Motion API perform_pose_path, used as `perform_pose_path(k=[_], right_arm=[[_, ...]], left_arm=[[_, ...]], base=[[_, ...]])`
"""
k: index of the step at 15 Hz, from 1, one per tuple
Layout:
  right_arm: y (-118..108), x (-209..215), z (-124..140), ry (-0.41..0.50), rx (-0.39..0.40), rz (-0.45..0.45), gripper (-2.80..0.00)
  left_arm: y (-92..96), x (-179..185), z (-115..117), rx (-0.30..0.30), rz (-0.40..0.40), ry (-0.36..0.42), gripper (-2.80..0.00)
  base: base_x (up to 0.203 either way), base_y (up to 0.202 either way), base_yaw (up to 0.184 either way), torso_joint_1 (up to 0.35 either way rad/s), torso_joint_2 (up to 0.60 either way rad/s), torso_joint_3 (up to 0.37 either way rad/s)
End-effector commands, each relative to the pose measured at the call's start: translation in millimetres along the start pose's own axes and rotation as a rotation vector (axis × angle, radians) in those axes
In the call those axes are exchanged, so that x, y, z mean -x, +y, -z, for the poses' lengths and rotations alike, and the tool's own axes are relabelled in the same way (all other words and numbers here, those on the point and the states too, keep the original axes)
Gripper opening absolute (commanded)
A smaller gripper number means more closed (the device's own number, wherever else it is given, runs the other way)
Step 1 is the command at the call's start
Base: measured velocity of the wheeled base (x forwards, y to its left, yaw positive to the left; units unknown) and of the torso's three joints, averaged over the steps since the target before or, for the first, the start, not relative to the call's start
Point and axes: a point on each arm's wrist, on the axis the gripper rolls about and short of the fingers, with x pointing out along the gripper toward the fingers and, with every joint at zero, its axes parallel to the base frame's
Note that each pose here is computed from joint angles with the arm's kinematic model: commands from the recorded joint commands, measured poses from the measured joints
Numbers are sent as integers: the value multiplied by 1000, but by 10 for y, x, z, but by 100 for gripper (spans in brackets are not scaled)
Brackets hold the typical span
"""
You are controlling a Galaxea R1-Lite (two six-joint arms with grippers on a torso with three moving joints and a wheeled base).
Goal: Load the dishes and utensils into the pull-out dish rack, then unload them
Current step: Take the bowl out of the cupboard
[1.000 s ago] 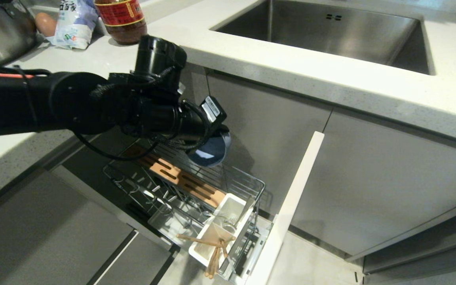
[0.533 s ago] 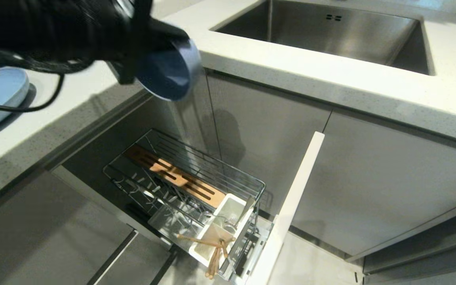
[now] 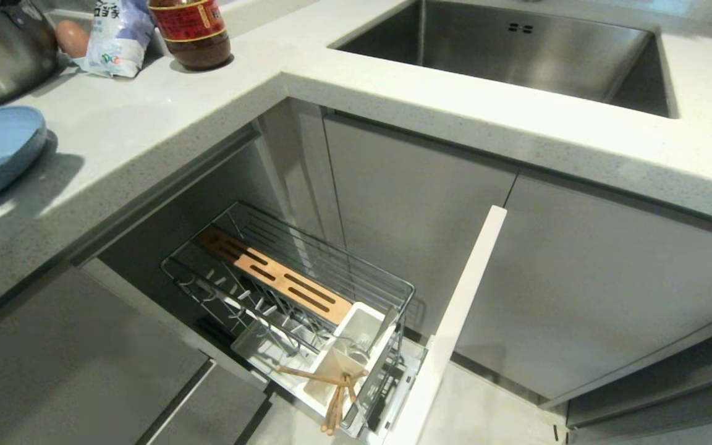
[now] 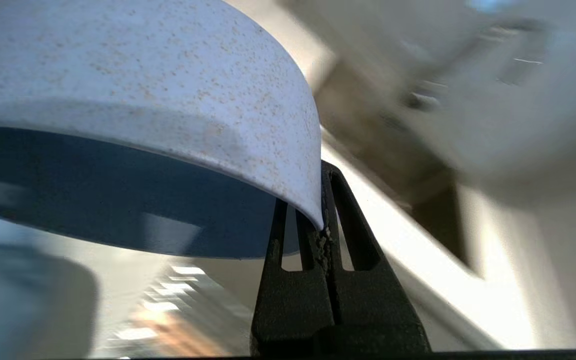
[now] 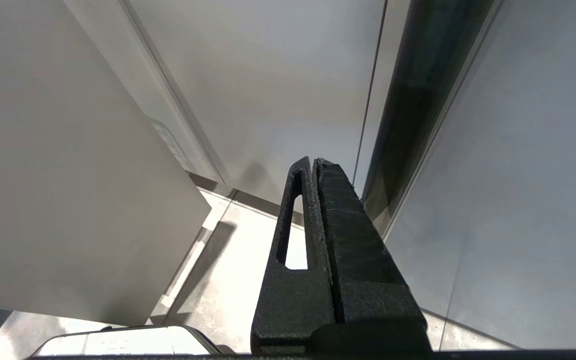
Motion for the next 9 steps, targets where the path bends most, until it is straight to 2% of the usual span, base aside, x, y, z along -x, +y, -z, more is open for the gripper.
perform_pose_path(k=[1, 4, 5, 7, 9], right_arm=[[0, 3, 0, -5, -1, 0, -280], [0, 3, 0, -5, -1, 0, -280], [0, 3, 0, -5, -1, 0, -280], [0, 3, 0, -5, -1, 0, -280], [0, 3, 0, -5, -1, 0, -280]], left_arm=[[81, 308, -82, -119, -190, -55, -280], [180, 397, -54, -273, -415, -28, -280], [226, 384, -33, -320, -486, 9, -280], [248, 369, -36, -335, -556, 103, -280], [389, 229, 22, -379, -647, 239, -280]], base=[[0, 0, 0, 0, 0, 0], [0, 0, 0, 0, 0, 0], [0, 0, 0, 0, 0, 0], [0, 0, 0, 0, 0, 0], [0, 0, 0, 0, 0, 0]])
